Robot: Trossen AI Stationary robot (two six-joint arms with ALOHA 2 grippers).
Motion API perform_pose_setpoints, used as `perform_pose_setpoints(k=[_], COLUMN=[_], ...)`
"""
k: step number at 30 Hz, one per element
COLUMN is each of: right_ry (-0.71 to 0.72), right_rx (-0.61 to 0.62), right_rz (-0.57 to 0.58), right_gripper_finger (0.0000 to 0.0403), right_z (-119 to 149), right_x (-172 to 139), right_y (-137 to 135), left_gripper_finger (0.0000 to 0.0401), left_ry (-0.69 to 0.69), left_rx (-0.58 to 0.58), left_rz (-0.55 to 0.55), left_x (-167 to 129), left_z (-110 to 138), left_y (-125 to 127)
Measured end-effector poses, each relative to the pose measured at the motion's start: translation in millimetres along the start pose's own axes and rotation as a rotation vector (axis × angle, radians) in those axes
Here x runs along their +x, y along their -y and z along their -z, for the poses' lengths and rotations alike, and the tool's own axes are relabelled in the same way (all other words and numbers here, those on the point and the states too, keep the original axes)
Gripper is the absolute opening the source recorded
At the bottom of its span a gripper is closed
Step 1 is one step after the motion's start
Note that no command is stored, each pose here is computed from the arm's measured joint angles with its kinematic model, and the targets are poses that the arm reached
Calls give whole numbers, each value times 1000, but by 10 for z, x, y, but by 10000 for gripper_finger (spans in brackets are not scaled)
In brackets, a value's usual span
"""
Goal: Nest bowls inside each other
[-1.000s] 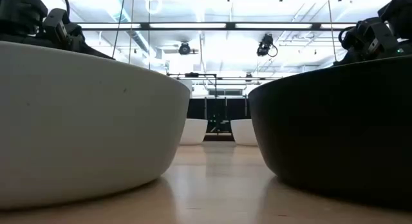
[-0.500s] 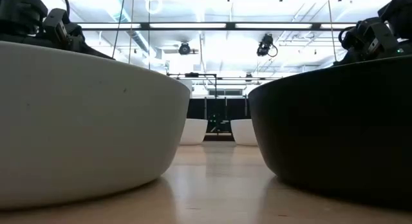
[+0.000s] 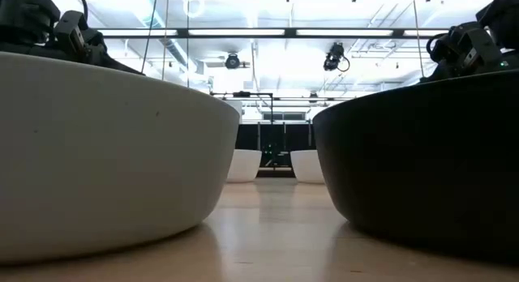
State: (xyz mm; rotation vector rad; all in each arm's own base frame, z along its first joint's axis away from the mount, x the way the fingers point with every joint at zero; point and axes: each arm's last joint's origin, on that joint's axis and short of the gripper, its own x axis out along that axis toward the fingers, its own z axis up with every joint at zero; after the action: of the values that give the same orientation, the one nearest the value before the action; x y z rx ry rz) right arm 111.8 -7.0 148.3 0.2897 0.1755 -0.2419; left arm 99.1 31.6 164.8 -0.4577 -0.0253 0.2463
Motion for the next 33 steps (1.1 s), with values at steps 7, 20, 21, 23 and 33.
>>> perform_pose_setpoints(k=[7,20,21,23,33], right_ry=[0,0,0,0,1], right_rx=[0,0,0,0,4], right_rz=[0,0,0,0,0], right_gripper_finger=[11,11,11,11,11], right_z=[0,0,0,0,-1], right_x=[0,0,0,0,0], right_y=[0,0,0,1,0], left_gripper_finger=[30,24,23,23,30], left_ry=[0,7,6,7,10], left_rx=[2,-5,-6,-6,-4], left_rz=[0,3,3,3,4], left_x=[0,0,0,0,0], left_z=[0,-6,-5,-6,-10], left_y=[0,3,3,3,4])
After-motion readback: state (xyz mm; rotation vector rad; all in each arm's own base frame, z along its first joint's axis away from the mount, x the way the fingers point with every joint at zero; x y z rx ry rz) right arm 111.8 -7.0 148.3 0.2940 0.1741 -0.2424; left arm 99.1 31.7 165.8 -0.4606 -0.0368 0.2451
